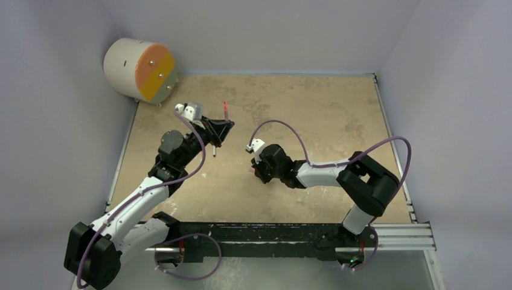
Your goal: Insert the pens into the pen caps
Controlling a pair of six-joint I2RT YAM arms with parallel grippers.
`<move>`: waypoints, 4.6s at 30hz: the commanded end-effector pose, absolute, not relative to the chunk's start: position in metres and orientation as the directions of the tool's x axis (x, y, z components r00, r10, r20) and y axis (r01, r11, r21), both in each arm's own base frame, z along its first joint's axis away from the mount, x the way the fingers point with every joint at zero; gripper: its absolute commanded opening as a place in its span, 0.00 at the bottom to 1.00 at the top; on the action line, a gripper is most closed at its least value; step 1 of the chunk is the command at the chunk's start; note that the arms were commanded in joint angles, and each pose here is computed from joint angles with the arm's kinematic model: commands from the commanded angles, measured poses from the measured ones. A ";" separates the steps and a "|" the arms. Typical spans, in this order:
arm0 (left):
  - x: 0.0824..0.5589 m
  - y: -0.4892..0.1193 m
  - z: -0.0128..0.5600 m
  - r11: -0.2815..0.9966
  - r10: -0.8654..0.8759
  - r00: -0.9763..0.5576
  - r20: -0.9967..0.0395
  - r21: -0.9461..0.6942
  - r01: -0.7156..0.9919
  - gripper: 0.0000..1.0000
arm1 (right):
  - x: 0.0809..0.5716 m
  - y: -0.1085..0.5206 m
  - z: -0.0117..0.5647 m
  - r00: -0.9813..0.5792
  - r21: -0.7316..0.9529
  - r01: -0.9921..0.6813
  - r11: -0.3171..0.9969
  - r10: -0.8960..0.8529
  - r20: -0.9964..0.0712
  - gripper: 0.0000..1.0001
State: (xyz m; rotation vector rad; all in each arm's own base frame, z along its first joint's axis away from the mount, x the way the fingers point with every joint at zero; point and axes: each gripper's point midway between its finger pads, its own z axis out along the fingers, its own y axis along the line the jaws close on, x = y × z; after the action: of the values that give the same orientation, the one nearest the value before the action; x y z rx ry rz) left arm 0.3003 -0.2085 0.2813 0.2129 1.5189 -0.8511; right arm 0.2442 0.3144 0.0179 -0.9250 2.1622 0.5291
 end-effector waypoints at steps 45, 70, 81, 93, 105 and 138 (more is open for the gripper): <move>0.306 -0.202 0.283 0.736 -0.344 -0.135 -0.929 -0.356 0.576 0.00 | 0.406 0.282 0.022 -0.574 0.032 -0.505 0.862 -0.307 -0.759 0.00; 0.307 -0.203 0.276 0.738 -0.337 -0.151 -0.929 -0.360 0.570 0.00 | 0.415 0.331 0.040 -0.453 0.018 -0.660 0.751 -0.379 -0.807 0.00; 0.303 -0.201 0.281 0.737 -0.344 -0.141 -0.928 -0.360 0.572 0.00 | 0.399 0.335 0.031 -0.482 0.042 -0.669 0.742 -0.391 -0.784 0.00; 0.301 -0.201 0.282 0.731 -0.350 -0.149 -0.925 -0.369 0.575 0.00 | 0.381 0.322 0.017 -0.534 0.070 -0.648 0.758 -0.388 -0.751 0.00; 0.302 -0.202 0.283 0.727 -0.352 -0.150 -0.924 -0.371 0.578 0.00 | 0.355 0.292 0.026 -0.591 0.089 -0.569 0.817 -0.331 -0.735 0.00; 0.280 -0.208 0.310 0.622 -0.465 -0.138 -0.874 -0.434 0.651 0.00 | 0.193 0.190 0.063 -0.645 0.304 0.543 0.783 0.621 -0.445 0.65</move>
State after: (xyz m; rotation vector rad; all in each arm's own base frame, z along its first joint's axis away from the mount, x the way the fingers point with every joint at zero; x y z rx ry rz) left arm 0.2904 -0.2091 0.2946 0.1764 1.4810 -0.9241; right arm 0.2103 0.2262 0.0685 0.6327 2.4700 0.3121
